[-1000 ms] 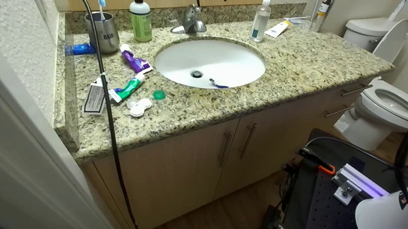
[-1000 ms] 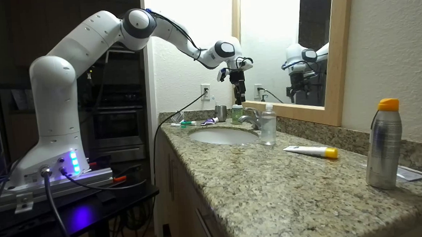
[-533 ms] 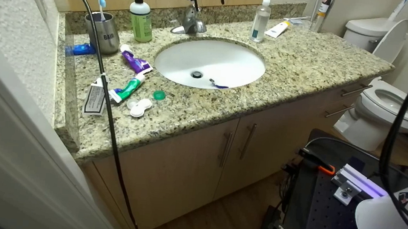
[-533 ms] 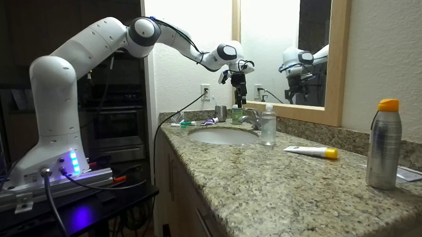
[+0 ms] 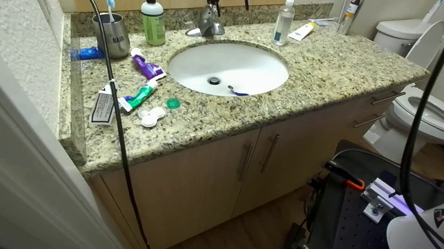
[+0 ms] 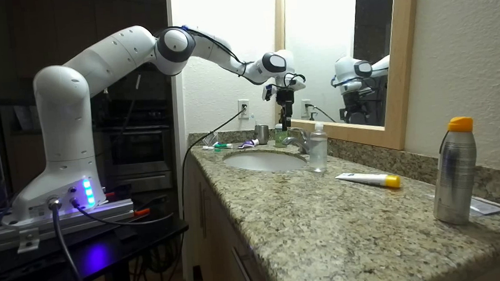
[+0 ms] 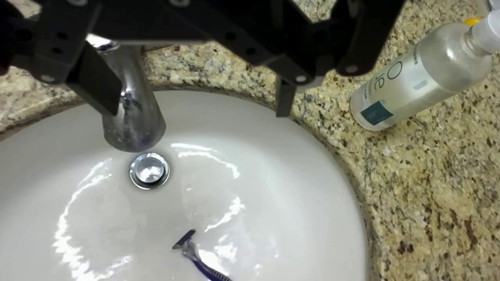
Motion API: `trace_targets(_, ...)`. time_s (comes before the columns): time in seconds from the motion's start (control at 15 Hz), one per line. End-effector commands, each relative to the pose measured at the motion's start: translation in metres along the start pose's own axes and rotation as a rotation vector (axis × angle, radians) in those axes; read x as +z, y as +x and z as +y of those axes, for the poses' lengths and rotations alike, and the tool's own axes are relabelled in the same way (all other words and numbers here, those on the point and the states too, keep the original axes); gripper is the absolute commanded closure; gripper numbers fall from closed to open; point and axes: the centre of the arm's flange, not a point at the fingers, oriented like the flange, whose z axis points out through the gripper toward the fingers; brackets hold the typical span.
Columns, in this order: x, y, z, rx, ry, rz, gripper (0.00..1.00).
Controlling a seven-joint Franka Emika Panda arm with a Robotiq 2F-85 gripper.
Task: Lift up the tap handle
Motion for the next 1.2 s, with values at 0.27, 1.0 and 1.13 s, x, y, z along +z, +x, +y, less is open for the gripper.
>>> trace_targets(0.27,-0.011,-0.012,-0.025,0.035,0.09,-0.073,0.0)
trace_targets(1.0,0.006,0.015,-0.091,0.201,0.21,0.068,0.0)
trace_targets(1.13,0.003,0.018,-0.097,0.238,0.247,0.149,0.0)
